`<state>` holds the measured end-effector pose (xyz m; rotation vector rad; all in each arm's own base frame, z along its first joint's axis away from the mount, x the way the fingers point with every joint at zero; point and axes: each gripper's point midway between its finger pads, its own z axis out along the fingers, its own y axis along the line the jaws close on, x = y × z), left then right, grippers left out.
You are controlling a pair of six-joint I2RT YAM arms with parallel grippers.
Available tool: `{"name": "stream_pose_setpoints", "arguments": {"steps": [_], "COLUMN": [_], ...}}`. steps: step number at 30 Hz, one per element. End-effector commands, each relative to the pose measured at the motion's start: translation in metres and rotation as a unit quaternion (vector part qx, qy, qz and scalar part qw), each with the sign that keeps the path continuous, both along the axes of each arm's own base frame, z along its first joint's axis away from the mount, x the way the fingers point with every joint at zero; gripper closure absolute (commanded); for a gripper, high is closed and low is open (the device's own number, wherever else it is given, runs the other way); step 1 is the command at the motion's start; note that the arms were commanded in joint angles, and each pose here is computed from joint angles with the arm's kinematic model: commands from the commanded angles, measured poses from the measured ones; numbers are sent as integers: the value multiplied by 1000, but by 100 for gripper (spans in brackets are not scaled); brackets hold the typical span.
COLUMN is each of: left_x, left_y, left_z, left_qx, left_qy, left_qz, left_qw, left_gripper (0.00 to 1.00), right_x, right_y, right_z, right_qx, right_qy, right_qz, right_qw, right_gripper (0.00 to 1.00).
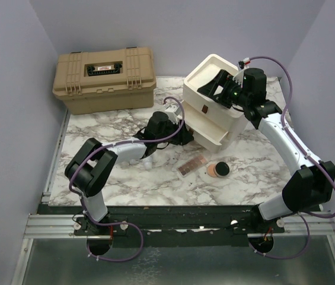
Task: Organize the makeup
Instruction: Open the drawer in the storage box.
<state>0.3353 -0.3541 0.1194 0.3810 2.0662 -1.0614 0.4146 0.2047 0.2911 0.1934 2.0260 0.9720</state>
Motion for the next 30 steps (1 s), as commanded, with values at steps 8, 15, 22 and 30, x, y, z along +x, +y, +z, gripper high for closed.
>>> {"name": "stream_pose_setpoints", "arguments": {"steps": [8,15,22,30], "left_x": [28,20,9,-14], "left_y": [-17,-10,-3,19], "left_z": [18,34,50,32], "left_qx": [-14,-22,-31,-18], "left_qy": [-60,-70,-85,-63], "left_qz": [5,9,5,23], "left_qw": [998,997,996,998], "left_gripper": [75,100,100,100], "right_x": [-21,-21,-22,-22], "right_y": [6,7,9,9], "right_z": [-44,-49,-52,-52], "right_qx": [-13,-13,-8,-8], "right_qy": [89,95,101,101], "right_qz": [28,30,33,34], "right_qw": [996,995,994,994], "right_gripper": [6,6,6,6]}}
